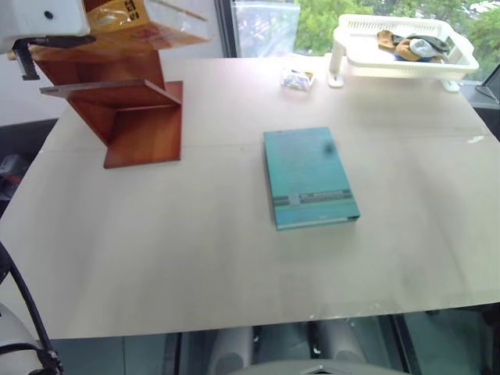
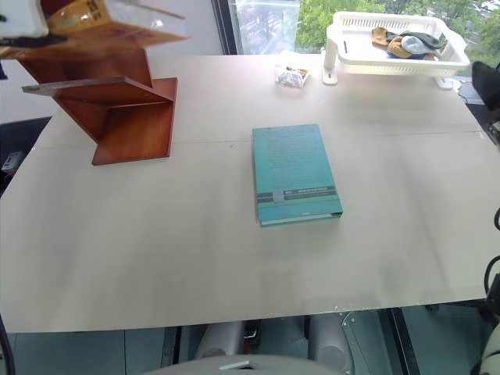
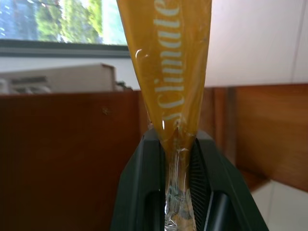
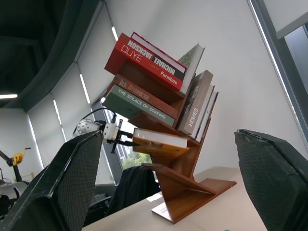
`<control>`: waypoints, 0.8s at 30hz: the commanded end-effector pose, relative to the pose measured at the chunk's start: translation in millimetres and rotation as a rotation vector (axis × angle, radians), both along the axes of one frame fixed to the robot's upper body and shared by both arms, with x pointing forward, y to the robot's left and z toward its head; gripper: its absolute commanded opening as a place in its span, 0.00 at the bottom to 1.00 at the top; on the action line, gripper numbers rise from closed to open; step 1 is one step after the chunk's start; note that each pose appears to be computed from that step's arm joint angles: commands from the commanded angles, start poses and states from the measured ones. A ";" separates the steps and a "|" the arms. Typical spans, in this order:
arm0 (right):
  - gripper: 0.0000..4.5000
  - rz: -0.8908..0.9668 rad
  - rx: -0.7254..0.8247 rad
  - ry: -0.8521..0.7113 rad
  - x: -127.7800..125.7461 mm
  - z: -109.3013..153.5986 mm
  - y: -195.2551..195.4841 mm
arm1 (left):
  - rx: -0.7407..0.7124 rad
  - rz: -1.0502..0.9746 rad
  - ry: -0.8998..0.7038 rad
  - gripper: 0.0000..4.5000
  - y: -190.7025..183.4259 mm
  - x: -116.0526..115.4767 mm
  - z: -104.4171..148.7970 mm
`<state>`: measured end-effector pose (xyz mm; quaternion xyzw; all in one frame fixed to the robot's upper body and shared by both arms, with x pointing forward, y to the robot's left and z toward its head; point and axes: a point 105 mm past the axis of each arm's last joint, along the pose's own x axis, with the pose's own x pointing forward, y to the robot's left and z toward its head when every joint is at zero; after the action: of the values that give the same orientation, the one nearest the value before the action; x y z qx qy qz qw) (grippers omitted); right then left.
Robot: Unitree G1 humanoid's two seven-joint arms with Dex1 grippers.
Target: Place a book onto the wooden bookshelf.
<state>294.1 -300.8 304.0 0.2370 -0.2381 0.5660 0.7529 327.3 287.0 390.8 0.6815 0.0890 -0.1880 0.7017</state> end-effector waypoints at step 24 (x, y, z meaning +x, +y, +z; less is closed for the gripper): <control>1.00 0.012 -0.044 -0.118 -14.5 14.0 0.1 | 0.045 0.187 0.043 0.90 41.5 -12.2 -6.3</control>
<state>293.9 -297.7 305.5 0.2160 -0.2431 0.5678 0.7563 325.2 323.2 369.7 0.6781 0.1821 -0.1593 0.6941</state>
